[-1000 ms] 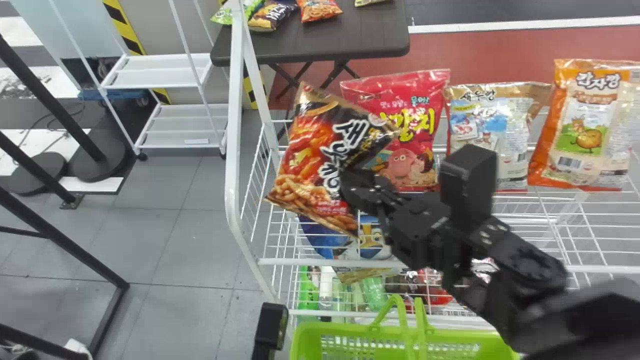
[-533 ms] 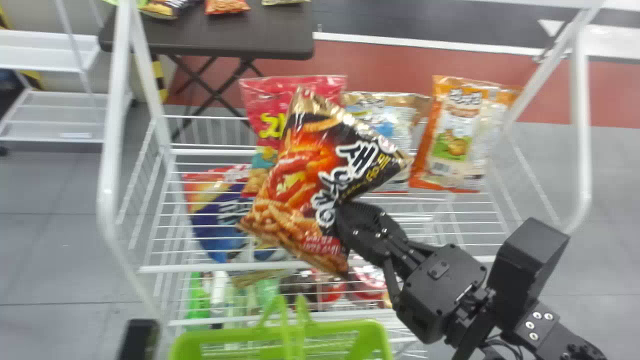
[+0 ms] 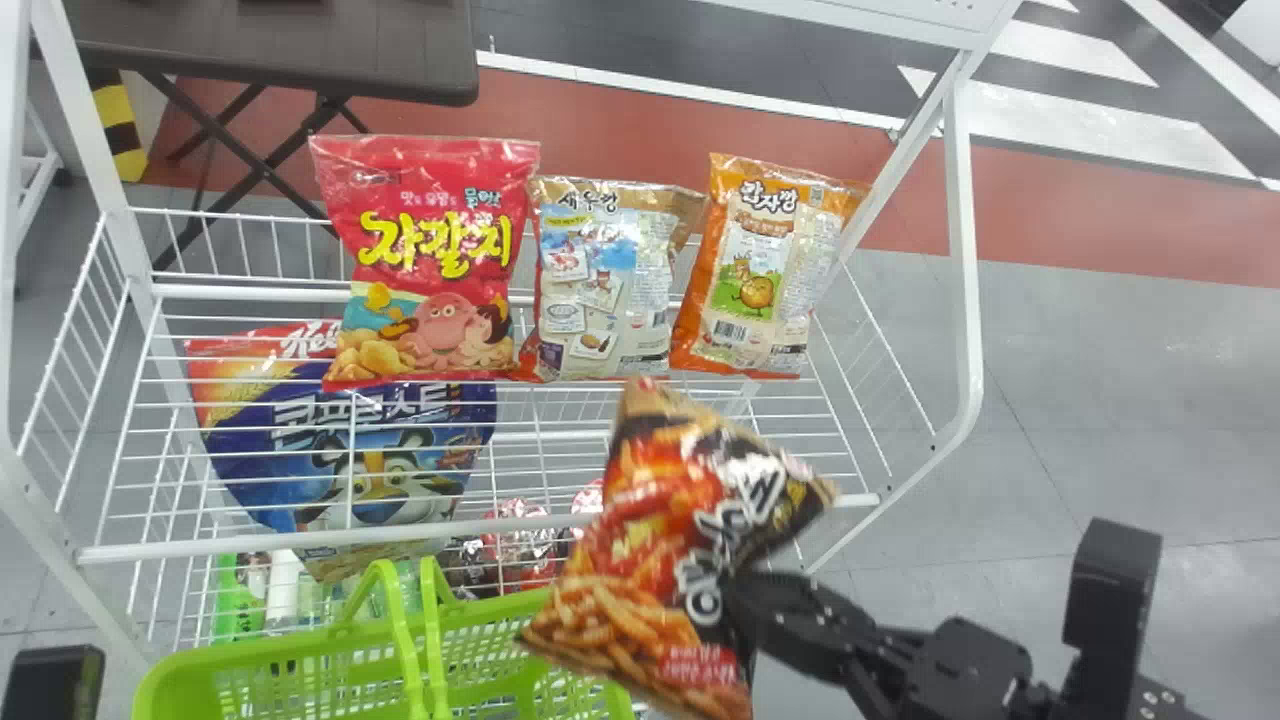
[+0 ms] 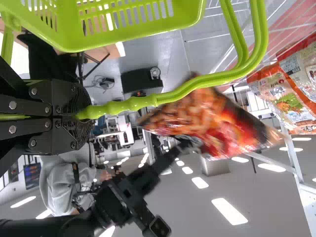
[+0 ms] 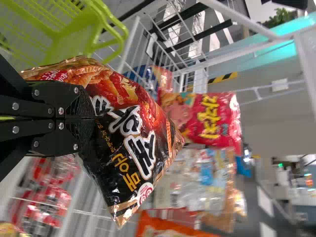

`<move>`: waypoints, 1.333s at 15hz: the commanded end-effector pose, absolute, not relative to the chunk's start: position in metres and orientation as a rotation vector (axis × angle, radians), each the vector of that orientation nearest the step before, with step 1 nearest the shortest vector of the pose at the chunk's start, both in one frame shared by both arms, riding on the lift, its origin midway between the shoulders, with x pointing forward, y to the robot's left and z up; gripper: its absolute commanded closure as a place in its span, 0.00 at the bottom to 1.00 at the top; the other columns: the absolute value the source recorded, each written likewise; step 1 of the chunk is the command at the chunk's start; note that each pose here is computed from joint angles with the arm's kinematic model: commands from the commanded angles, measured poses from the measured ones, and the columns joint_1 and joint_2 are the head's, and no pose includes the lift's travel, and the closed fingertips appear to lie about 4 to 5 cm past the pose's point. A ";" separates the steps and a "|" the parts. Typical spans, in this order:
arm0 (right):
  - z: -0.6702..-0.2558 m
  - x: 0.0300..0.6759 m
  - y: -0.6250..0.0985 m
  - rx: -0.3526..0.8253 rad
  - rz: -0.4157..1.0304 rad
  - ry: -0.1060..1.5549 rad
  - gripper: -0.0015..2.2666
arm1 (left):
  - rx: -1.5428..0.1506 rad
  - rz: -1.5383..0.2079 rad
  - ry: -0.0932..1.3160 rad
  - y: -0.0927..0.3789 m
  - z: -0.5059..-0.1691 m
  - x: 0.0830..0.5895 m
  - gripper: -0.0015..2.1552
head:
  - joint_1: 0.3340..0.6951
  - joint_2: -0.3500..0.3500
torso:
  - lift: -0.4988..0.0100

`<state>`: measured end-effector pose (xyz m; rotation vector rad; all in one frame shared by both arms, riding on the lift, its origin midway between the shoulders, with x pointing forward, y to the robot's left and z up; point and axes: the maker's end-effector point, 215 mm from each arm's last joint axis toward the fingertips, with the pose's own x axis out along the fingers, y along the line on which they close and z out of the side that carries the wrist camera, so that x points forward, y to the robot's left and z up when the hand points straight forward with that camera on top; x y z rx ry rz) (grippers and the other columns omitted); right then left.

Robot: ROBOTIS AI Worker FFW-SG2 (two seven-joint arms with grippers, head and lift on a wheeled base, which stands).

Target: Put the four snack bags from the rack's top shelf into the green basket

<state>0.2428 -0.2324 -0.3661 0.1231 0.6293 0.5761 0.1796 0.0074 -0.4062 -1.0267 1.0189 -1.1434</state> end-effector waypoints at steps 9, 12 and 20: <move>-0.481 0.169 -0.116 0.344 0.797 0.913 0.94 | -1.019 -1.157 1.019 0.003 -0.401 0.176 1.00 | 1.00 0.00 | 0.98; -0.499 0.162 -0.088 0.305 0.833 0.943 0.86 | -1.018 -1.163 1.020 0.002 -0.400 0.175 1.00 | 1.00 0.00 | 0.98; -0.512 0.186 -0.115 0.090 0.756 0.899 0.02 | -1.016 -1.165 1.020 0.001 -0.400 0.173 1.00 | 1.00 0.00 | 0.98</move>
